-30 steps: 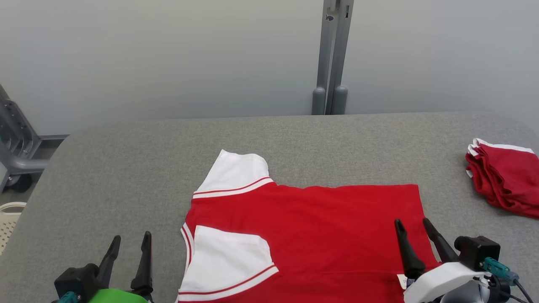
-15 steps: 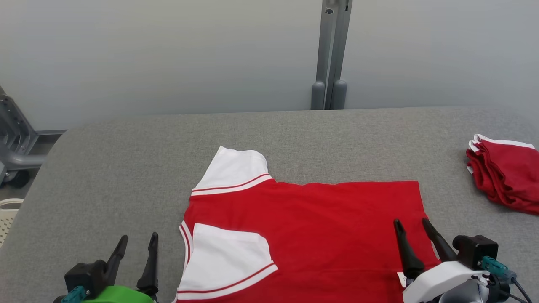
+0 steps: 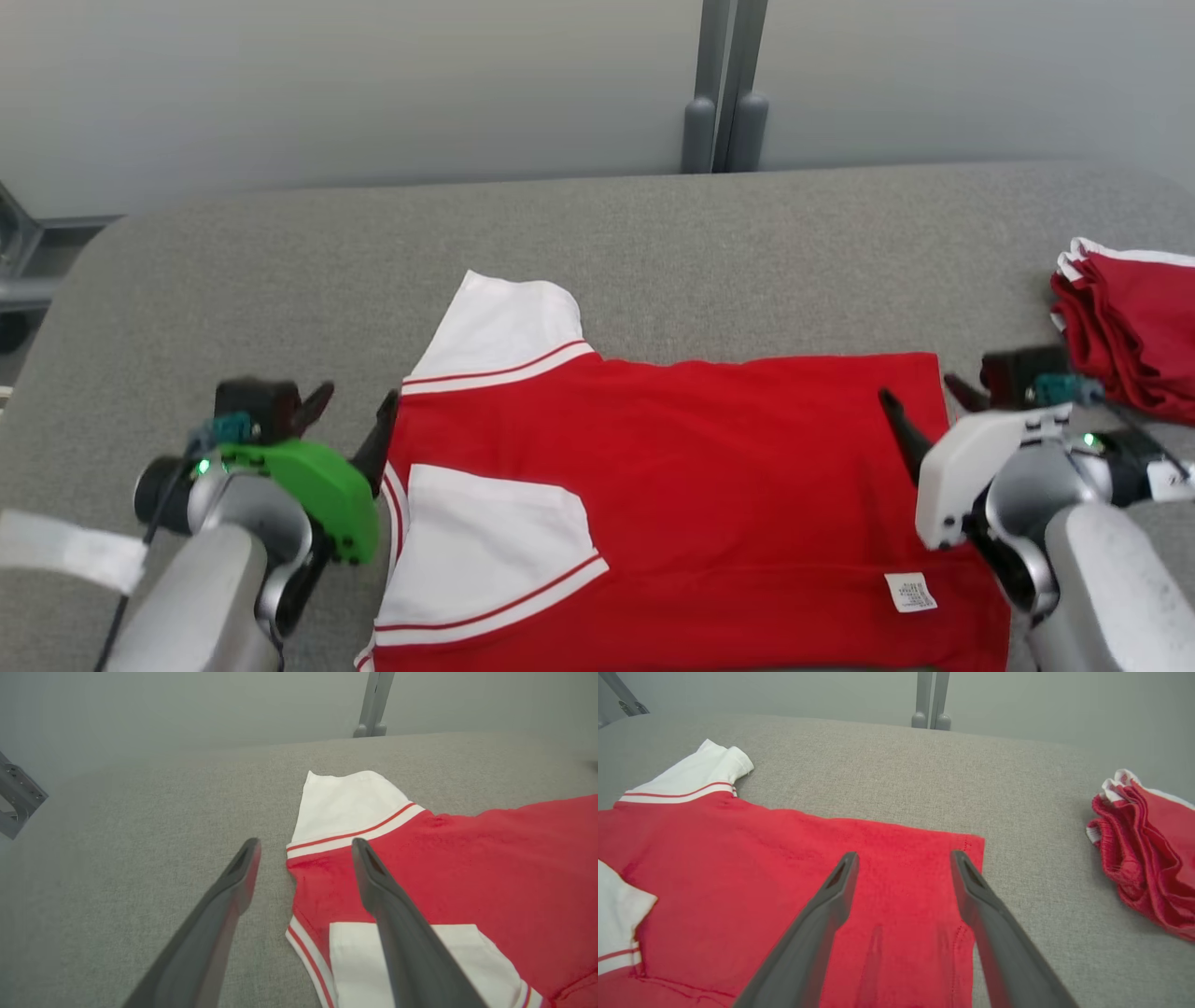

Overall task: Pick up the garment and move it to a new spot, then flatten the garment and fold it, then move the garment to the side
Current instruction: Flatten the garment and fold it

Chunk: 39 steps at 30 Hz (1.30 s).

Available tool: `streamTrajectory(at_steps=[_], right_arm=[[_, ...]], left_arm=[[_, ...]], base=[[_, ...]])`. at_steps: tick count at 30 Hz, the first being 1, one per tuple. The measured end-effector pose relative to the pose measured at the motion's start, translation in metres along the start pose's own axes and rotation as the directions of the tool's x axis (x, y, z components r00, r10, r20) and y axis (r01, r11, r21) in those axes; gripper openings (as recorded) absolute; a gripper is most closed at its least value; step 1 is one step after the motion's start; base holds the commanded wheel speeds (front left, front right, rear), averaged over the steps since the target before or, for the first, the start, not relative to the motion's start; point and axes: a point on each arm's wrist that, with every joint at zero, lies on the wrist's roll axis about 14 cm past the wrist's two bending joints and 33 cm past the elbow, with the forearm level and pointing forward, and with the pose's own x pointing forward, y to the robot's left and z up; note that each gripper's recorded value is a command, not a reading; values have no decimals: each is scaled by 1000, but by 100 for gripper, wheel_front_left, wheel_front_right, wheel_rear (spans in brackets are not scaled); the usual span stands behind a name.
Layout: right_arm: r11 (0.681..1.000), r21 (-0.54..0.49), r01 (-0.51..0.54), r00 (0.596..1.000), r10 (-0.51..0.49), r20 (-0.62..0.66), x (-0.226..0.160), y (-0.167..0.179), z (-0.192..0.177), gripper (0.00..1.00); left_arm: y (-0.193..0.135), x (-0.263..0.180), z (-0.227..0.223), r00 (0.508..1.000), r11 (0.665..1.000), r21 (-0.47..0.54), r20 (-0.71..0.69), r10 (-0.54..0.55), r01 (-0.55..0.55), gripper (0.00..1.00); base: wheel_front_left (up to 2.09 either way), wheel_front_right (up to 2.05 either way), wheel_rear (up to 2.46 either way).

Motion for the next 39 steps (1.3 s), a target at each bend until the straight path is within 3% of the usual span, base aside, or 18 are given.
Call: streamTrajectory(at_steps=[4, 12, 21, 28, 34, 37, 39], right_arm=[[998, -56, 4, 999, -6, -42, 22, -13, 24, 100], [988, -152, -12, 992, -7, -122, 66, -30, 43, 100], [982, -191, -6, 978, -34, -204, 102, -56, 11, 100], [986, -167, 12, 964, -56, -261, 105, -69, -20, 100], [987, -162, 18, 961, -62, -271, 103, -72, -26, 100], [987, -162, 16, 960, -61, -274, 103, -72, -27, 100], [987, -163, 16, 960, -61, -275, 103, -72, -27, 100]], left_arm=[[-1, 37, 18, 997, 998, 32, -58, -44, 46, 100], [26, 106, 24, 977, 995, 90, -211, -26, 46, 100], [23, 176, -12, 934, 992, 91, -355, -51, 89, 100], [10, 201, -39, 907, 988, 82, -412, -84, 129, 100], [8, 209, -39, 907, 987, 90, -412, -84, 132, 100], [12, 210, -39, 905, 989, 90, -420, -68, 116, 51], [12, 211, -39, 901, 989, 90, -429, -65, 114, 36]], base=[[0, 0, 0], [0, 0, 0], [0, 0, 0], [0, 0, 0], [0, 0, 0], [0, 0, 0], [0, 0, 0]])
